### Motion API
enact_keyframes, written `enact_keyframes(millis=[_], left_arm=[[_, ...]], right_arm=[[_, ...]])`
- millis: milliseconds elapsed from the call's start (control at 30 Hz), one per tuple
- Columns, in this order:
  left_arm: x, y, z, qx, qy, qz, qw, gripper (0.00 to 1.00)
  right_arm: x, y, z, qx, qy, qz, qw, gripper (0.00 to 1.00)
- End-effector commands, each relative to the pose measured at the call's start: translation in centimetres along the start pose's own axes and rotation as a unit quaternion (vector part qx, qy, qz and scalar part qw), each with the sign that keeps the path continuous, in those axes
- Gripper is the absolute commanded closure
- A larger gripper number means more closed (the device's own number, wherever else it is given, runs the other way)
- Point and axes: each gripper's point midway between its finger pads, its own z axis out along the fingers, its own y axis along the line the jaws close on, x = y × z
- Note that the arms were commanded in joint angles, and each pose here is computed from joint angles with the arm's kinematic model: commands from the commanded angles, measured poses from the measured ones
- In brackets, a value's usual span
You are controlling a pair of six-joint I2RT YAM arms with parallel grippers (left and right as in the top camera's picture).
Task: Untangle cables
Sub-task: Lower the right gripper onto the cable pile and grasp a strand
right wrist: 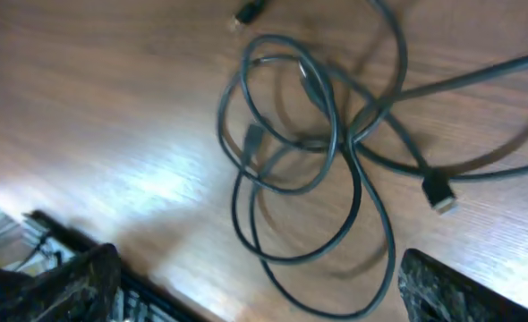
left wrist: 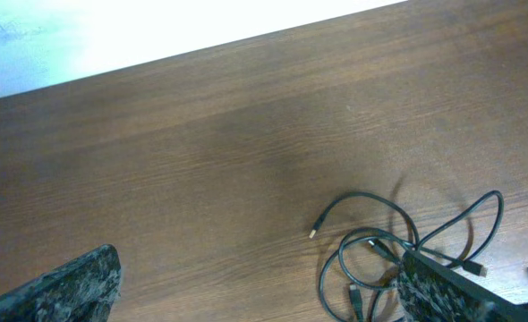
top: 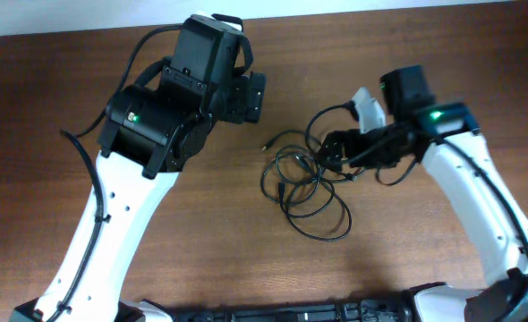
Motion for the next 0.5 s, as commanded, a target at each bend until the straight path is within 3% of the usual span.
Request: enact_keyframes(millis=[0, 133, 467], left_arm=[[-0.5, 0.4, -0.4, -0.005, -0.008, -0.01, 1.0, 0.01], [-0.5, 0.4, -0.4, -0.005, -0.008, -0.01, 1.0, 0.01], [-0.5, 0.4, -0.4, -0.005, -0.008, -0.01, 1.0, 0.01]], right_arm=[[2.1, -1.0, 3.1, 0.025, 0.025, 0.076, 0.996, 0.01], [4.1, -1.8, 5.8, 0.018, 0.038, 0.129, 0.991, 0.01], [7.6, -4.0, 8.8, 0.021, 0.062, 0.169, 0.983, 0.01]])
